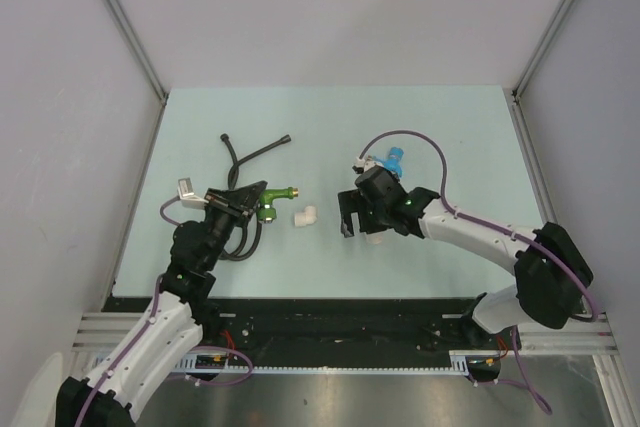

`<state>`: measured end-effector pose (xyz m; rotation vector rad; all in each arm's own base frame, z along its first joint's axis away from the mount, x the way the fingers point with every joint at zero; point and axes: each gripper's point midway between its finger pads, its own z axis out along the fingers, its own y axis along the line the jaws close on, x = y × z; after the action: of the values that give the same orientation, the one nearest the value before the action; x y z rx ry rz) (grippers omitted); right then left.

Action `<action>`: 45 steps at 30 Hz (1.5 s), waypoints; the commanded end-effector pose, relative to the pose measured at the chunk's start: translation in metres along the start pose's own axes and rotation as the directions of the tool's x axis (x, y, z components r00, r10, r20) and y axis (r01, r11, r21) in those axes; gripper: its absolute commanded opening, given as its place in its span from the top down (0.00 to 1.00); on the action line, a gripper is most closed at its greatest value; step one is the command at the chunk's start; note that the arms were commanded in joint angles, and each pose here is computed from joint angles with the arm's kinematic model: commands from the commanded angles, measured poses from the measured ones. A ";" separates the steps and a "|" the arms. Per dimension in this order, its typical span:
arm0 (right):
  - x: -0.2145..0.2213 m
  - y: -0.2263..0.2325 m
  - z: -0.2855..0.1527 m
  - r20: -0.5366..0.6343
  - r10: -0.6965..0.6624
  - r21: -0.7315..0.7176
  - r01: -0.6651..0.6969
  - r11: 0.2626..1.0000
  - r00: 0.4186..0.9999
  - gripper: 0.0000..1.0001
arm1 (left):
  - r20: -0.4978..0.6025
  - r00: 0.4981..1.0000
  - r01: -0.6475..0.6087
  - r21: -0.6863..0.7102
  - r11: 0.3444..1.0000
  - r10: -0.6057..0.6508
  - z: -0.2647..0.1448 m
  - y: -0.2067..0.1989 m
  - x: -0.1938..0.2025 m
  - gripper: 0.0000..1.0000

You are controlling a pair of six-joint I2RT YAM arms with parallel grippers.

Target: Install the water faucets

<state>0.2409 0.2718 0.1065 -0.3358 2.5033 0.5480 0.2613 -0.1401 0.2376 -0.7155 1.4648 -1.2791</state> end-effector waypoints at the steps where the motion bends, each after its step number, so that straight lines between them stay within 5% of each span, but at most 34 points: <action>1: 0.007 -0.055 0.001 0.019 0.009 0.319 -0.015 0.948 1.000 0.09 | 0.013 1.000 0.017 0.027 0.999 -0.017 -0.001 -0.008 -0.004 1.00; 18: 0.043 -0.061 0.053 -0.115 0.036 0.292 -0.001 0.957 0.993 0.33 | -0.012 1.000 0.002 0.032 0.999 -0.002 -0.003 -0.008 0.003 1.00; 45: 0.034 -0.065 0.039 -0.098 0.069 0.278 -0.039 0.960 0.993 0.49 | -0.035 0.999 0.003 0.046 0.999 -0.001 -0.001 -0.013 0.006 1.00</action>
<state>0.2513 0.2307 0.0295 -0.2200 2.6713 0.1909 0.2603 -0.1435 0.2302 -0.7155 1.4964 -1.2756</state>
